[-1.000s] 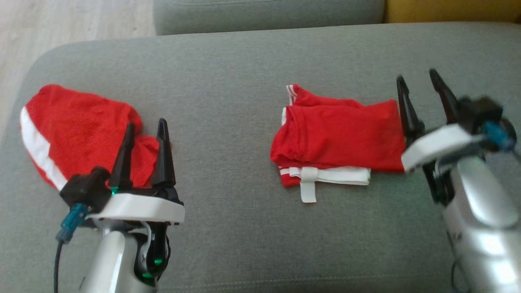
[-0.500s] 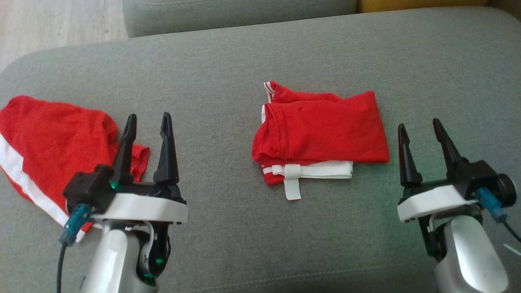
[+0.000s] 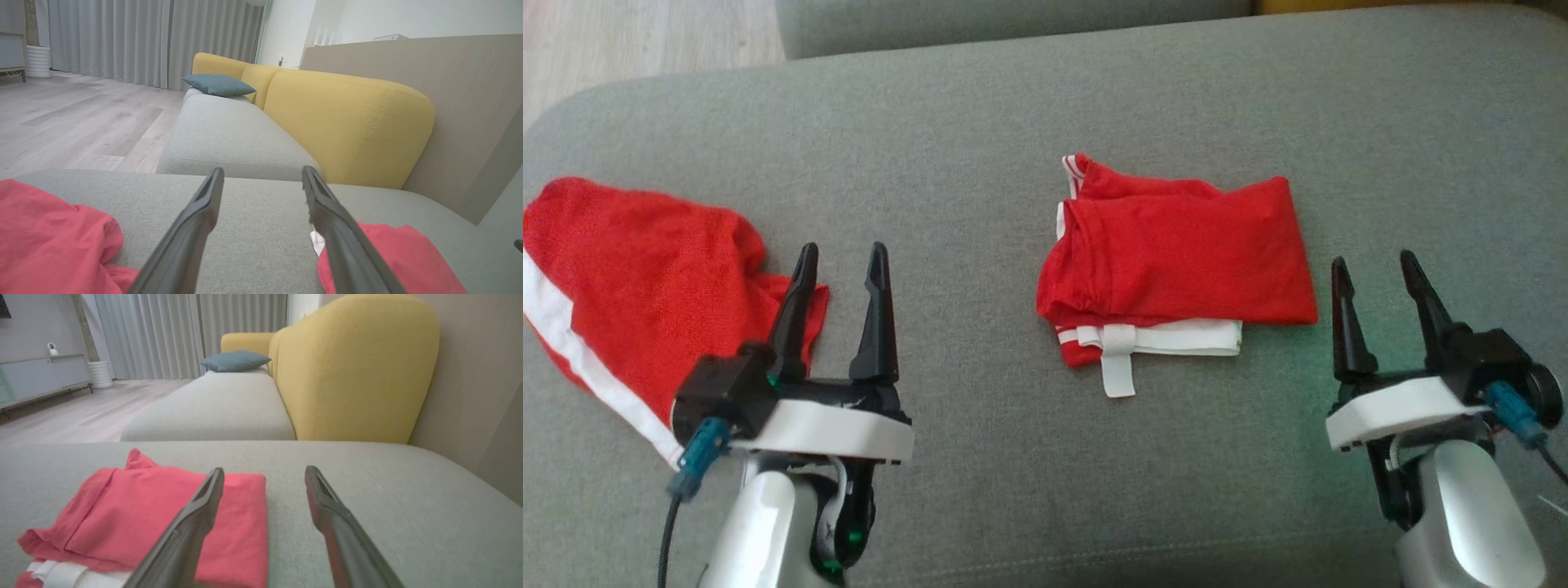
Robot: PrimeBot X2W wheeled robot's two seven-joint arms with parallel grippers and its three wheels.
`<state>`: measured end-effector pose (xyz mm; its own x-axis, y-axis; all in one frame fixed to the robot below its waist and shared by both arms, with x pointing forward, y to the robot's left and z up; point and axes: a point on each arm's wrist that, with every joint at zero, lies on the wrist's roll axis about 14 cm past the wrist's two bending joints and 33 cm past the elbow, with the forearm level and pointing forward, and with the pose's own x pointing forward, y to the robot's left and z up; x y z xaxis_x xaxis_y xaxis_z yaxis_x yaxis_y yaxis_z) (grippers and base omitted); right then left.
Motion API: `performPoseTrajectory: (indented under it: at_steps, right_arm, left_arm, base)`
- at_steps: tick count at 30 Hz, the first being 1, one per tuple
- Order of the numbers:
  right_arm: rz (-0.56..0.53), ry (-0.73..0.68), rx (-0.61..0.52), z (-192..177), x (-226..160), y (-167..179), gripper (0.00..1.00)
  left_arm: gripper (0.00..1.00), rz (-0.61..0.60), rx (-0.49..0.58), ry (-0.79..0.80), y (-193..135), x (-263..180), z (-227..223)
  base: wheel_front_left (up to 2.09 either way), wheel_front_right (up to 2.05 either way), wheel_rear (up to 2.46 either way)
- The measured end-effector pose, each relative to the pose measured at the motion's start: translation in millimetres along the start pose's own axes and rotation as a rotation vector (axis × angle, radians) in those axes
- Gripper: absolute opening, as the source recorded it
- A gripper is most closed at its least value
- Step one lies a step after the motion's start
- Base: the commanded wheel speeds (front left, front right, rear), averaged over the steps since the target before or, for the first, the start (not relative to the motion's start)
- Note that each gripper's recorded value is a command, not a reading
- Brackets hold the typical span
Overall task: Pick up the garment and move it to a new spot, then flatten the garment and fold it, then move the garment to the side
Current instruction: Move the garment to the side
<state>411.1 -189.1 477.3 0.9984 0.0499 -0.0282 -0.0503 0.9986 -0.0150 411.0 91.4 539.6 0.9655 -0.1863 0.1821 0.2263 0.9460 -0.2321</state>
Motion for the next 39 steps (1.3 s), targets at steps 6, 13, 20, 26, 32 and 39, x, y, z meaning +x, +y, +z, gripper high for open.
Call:
performPoseTrajectory:
  at_steps: [6, 13, 20, 26, 32, 39]
  right_arm:
    - [-0.035, 0.179, 0.086, -44, 12, -6, 1.0]
    - [-0.03, 0.317, 0.181, -75, 43, 3, 1.0]
    - [0.008, 0.437, 0.22, -112, 64, 24, 1.0]
    - [0.044, 0.426, 0.173, -112, 79, 27, 0.0]
    - [0.052, 0.388, 0.043, -105, 77, 6, 0.0]
    - [-0.036, 0.339, -0.25, -68, 78, -92, 0.0]
  left_arm:
    - [1.0, 0.002, -0.002, 0.052, 3, 2, -20]
    - [1.0, 0.007, 0.0, 0.074, 9, 14, -31]
    - [1.0, 0.049, 0.008, 0.114, 27, 15, -48]
    - [1.0, 0.051, 0.011, 0.117, 30, 22, -52]
    - [1.0, 0.024, 0.008, 0.113, 21, 28, -53]
    - [1.0, -0.008, -0.004, 0.11, 10, 32, -54]
  base:
    - [0.0, 0.0, 0.0]
    - [0.0, 0.0, 0.0]
    - [0.0, 0.0, 0.0]
    - [0.0, 0.0, 0.0]
    - [0.0, 0.0, 0.0]
    - [0.0, 0.0, 0.0]
